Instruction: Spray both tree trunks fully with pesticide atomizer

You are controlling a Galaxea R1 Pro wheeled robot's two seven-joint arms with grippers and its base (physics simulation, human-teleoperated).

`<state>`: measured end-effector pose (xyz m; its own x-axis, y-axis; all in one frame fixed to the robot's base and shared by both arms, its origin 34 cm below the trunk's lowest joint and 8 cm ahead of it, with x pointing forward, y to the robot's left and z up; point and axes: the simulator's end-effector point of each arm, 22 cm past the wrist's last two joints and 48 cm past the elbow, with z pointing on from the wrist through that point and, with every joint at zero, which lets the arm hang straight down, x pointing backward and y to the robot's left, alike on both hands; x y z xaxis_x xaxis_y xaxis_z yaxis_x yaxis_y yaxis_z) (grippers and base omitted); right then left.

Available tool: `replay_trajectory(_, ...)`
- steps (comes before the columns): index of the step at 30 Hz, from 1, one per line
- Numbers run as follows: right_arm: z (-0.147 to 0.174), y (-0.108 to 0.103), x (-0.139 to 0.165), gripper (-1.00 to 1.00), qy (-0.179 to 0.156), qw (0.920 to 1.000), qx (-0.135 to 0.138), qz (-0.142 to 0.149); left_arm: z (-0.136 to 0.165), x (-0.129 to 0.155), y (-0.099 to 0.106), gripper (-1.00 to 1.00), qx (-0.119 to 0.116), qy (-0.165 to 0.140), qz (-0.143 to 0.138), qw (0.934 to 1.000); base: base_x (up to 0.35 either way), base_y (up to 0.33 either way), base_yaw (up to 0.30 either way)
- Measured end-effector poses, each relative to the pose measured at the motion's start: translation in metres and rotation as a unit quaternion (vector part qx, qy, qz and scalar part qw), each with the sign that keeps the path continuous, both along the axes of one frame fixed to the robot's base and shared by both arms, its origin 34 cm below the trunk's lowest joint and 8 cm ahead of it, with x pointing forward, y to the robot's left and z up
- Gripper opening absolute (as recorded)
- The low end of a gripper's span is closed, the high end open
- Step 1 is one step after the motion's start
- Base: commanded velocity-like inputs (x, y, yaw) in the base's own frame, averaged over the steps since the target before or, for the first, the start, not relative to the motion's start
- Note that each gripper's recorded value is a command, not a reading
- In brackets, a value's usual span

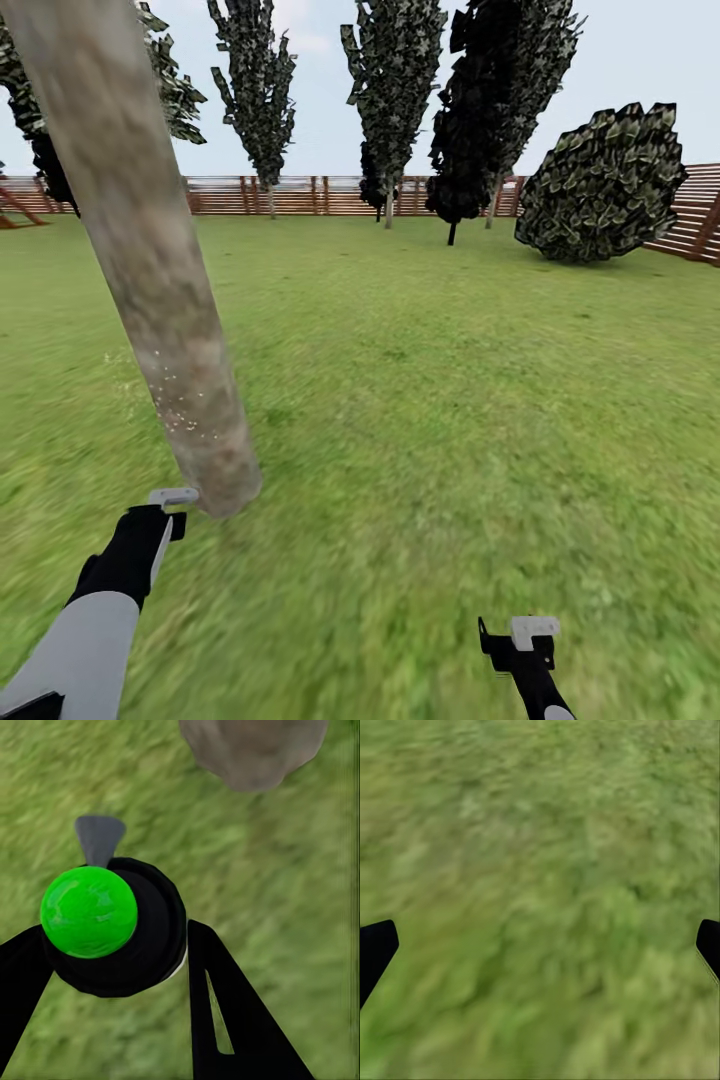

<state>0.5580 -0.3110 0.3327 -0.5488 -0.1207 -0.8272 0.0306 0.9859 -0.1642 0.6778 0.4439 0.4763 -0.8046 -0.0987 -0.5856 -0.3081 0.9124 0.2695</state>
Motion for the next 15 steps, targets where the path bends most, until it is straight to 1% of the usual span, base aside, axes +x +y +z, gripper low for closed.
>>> replay_trajectory(9, 0.0, 0.0, 0.0, 1.0, 0.0, 1.0, 0.0, 0.0, -0.0003, -0.0001, -0.0008, -1.0, 0.0, 0.0, 0.0, 1.0, 0.236, -0.174, 0.002)
replay_trajectory(15, -0.0001, -0.0001, 0.0, 1.0, 0.0, 1.0, 0.0, 0.0, -0.0003, 0.0, -0.0008, -1.0, 0.0, 0.0, 0.0, 1.0, 0.174, -0.228, 0.0)
